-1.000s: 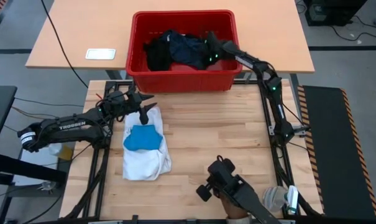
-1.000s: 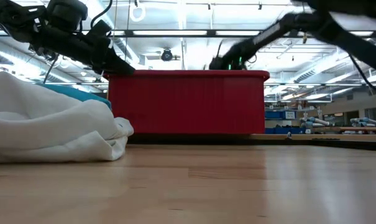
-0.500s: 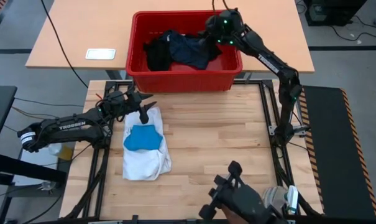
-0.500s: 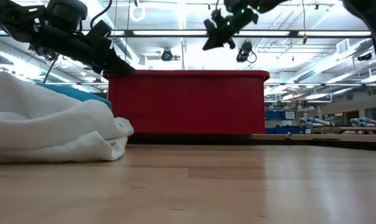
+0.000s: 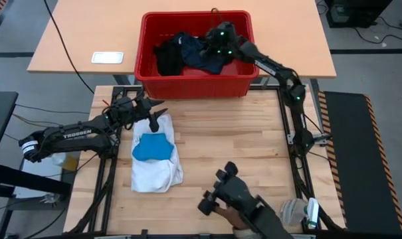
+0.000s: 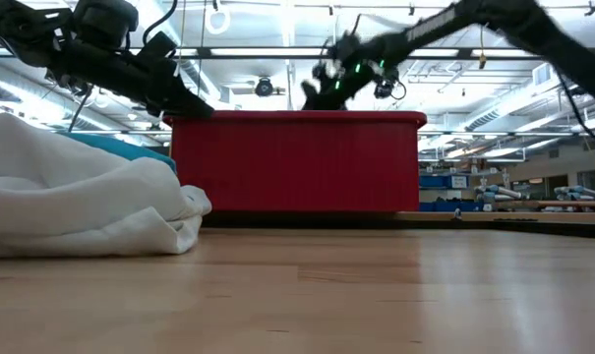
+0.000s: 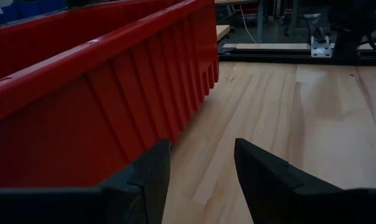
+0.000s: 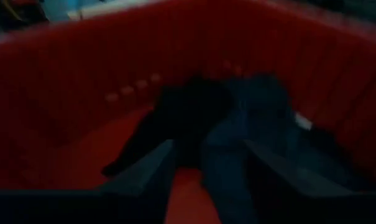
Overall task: Fold laundry
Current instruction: Fold the dark blue underwear
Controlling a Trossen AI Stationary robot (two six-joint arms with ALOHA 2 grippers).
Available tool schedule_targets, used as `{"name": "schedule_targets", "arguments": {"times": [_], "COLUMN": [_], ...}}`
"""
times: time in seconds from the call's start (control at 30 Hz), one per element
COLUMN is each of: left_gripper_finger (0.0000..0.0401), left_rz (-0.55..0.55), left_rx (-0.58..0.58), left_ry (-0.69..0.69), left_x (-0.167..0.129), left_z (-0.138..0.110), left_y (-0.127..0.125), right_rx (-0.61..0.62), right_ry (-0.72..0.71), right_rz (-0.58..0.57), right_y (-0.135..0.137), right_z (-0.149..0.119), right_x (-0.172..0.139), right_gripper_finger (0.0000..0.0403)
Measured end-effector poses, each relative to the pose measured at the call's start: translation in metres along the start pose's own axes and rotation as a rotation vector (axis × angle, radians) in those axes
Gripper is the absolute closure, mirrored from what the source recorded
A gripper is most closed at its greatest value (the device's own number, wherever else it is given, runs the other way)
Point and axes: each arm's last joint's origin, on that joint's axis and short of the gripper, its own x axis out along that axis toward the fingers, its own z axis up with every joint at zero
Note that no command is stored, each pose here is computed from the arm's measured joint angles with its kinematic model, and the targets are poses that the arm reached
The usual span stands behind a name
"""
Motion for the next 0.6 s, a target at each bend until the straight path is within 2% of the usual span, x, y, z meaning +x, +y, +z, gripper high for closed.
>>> {"name": "schedule_targets", "arguments": {"times": [0.17, 0.37, 0.43, 0.6], "left_gripper_finger": [0.0221, 0.0221, 0.0221, 0.0221], "left_rz": [-0.002, -0.002, -0.002, -0.002], "left_rx": [0.01, 0.014, 0.014, 0.014], "left_ry": [0.007, 0.009, 0.009, 0.009], "left_x": [0.0, 0.0, 0.0, 0.0], "left_z": [-0.001, -0.001, -0.001, -0.001], "left_y": [0.0, 0.0, 0.0, 0.0], "right_rx": [0.069, 0.096, 0.102, 0.131], "right_ry": [0.048, 0.125, 0.147, 0.244], "right_rz": [-0.015, -0.022, -0.024, -0.02], "right_y": [-0.015, -0.023, -0.026, -0.035], "right_z": [-0.032, -0.065, -0.075, -0.108], "right_x": [0.036, 0.063, 0.071, 0.09], "right_gripper_finger": [0.0114, 0.0021, 0.0008, 0.0012]}}
